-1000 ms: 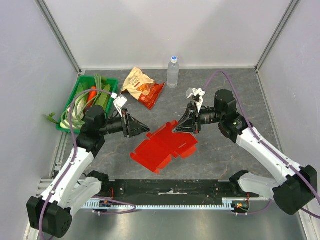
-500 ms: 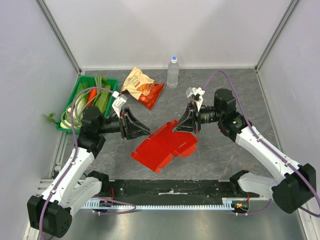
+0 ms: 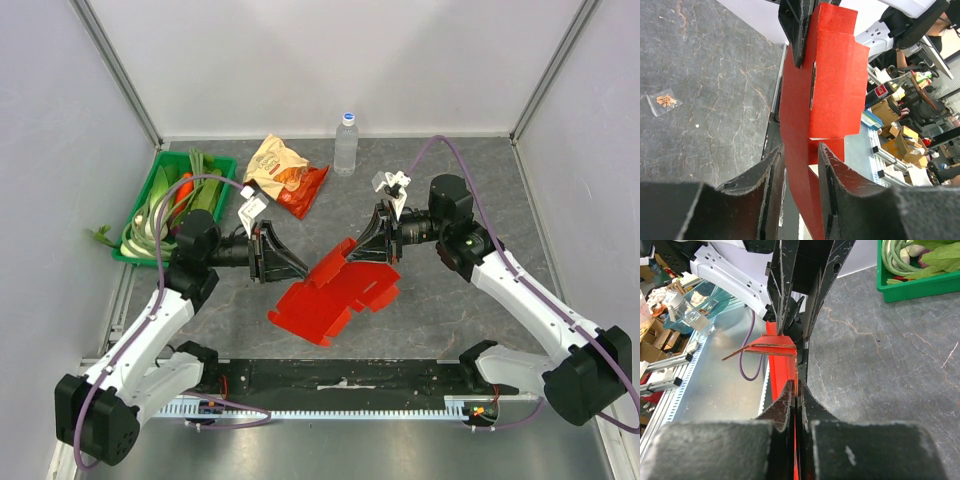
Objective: Fold the paper box
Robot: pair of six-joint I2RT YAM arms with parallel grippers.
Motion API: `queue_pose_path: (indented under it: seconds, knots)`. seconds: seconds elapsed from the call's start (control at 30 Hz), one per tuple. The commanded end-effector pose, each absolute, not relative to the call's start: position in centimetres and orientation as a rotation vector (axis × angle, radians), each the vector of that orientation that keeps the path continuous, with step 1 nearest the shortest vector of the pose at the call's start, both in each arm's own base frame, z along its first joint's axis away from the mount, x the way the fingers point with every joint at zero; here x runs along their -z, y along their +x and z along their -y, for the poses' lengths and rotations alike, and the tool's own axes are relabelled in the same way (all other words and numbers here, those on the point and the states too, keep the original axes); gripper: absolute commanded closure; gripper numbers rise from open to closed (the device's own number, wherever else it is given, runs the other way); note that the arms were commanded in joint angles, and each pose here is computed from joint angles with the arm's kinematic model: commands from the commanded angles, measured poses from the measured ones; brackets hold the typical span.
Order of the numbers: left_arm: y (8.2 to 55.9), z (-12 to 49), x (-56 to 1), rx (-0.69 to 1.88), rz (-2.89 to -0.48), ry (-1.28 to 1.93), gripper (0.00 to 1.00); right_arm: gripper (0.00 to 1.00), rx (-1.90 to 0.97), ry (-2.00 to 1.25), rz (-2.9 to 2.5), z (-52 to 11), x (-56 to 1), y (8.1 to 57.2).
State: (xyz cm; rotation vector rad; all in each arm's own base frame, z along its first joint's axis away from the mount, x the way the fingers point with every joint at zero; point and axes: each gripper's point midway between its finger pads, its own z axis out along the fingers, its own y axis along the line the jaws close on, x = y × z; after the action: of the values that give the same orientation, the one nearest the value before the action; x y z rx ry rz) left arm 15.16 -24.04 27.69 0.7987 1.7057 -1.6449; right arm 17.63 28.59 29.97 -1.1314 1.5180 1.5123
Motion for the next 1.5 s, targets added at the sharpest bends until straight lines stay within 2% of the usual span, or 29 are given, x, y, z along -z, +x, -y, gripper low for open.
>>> queue_pose_path:
  seconds: [0.0, 0.37, 0.53, 0.63, 0.87, 1.0, 1.13, 1.23, 1.37, 1.47]
  knots:
    - [14.3, 24.3, -28.8, 1.649, -1.642, 0.893, 0.62, 1.00, -1.477, -1.136, -1.403, -28.7, -32.8, 18.0]
    - [12.3, 24.0, -29.2, 1.647, -1.571, 0.971, 0.59, 1.00, -1.480, -1.138, -1.390, -28.7, -33.1, 17.9]
    - [12.1, 24.2, -29.8, 1.689, -1.551, 0.988, 0.54, 1.00, -1.489, -1.140, -1.389, -28.6, -33.0, 17.6]
    - [12.3, 24.5, -29.5, 1.701, -1.573, 0.973, 0.55, 1.00, -1.493, -1.135, -1.379, -28.7, -33.3, 17.6]
    - [13.4, 25.5, -29.3, 1.711, -1.601, 0.959, 0.64, 1.00, -1.505, -1.139, -1.369, -28.9, -33.5, 17.2]
    - [13.6, 25.6, -28.7, 1.694, -1.622, 0.957, 0.84, 1.00, -1.507, -1.145, -1.364, -28.9, -33.6, 17.1]
    - [13.6, 25.7, -29.1, 1.670, -1.599, 0.953, 0.97, 1.00, -1.509, -1.138, -1.370, -29.0, -33.4, 17.3]
    - [13.9, 25.8, -29.5, 1.638, -1.584, 0.936, 0.98, 1.00, -1.516, -1.129, -1.371, -29.2, -33.3, 17.4]
    - [16.7, 25.2, -28.9, 1.384, -1.640, 0.793, 0.98, 1.00, -1.495, -1.111, -1.412, -29.3, -32.4, 17.9]
    - [17.1, 24.3, -28.1, 1.296, -1.671, 0.749, 0.98, 1.00, -1.455, -1.112, -1.470, -29.4, -31.0, 18.5]
